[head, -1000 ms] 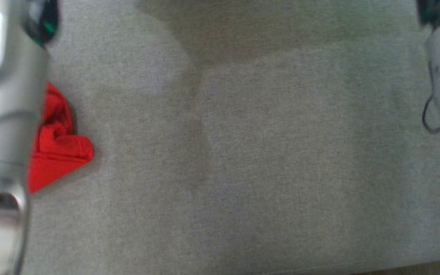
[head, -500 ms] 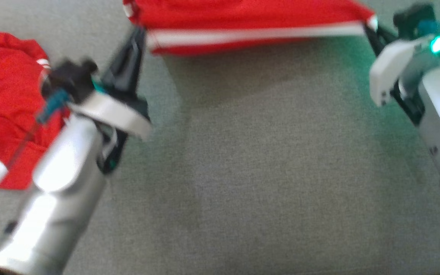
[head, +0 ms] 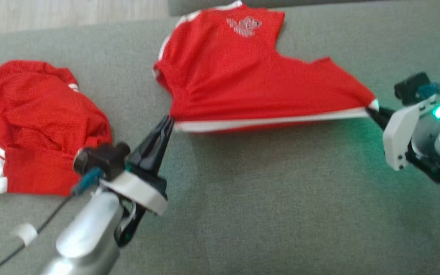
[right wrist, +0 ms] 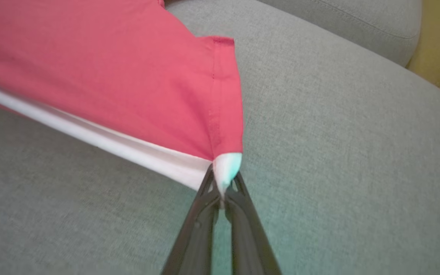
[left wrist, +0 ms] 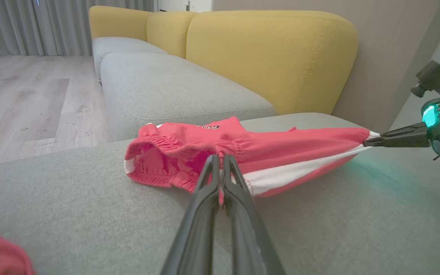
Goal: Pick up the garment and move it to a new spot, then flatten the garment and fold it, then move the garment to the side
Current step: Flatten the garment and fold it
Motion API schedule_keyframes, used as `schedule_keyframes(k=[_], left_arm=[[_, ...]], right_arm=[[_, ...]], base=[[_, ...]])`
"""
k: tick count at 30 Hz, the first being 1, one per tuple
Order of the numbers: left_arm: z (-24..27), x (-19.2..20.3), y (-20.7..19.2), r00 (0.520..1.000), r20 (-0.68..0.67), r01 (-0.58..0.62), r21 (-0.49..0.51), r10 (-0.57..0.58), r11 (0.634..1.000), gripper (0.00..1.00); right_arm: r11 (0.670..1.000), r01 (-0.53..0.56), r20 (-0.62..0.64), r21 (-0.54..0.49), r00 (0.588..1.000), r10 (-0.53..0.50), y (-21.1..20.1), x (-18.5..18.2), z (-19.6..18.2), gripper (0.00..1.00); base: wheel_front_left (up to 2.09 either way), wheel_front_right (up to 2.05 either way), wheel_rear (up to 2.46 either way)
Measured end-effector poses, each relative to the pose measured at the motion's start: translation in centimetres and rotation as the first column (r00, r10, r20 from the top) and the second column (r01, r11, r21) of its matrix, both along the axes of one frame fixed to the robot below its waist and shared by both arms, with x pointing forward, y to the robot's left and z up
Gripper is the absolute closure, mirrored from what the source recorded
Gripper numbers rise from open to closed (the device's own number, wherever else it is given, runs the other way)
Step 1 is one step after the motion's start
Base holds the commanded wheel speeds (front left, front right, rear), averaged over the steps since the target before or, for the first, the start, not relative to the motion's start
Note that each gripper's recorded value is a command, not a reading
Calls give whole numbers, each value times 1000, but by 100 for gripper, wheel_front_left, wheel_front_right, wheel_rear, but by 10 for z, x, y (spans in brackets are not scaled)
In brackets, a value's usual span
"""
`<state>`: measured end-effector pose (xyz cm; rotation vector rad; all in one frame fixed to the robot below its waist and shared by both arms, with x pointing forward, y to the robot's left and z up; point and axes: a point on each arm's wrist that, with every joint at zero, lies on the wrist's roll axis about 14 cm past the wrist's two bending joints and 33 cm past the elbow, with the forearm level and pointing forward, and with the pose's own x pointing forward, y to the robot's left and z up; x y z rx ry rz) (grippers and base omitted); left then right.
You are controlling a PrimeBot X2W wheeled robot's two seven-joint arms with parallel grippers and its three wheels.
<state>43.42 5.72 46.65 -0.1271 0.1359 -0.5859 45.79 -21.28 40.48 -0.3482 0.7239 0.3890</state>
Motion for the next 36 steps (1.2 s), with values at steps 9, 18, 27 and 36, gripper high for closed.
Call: schedule_keyframes(k=[9,18,27,36], left_arm=[[10,-51,-4,999,13,-31,-32,31,999,100],[29,-89,-11,998,35,-41,-78,44,996,100],[38,-77,-4,997,55,-59,-65,62,996,100],[43,-26,16,988,91,-120,-27,122,992,100]], right_arm=[[1000,5,-72,30,997,-3,-9,-56,7,100],[997,29,-60,74,998,-25,-21,-88,28,100],[997,-6,30,71,1000,4,-16,-62,44,100],[997,-67,160,31,985,61,8,21,70,100]], base=[[0,0,0],[0,0,0],[0,0,0],[0,0,0]])
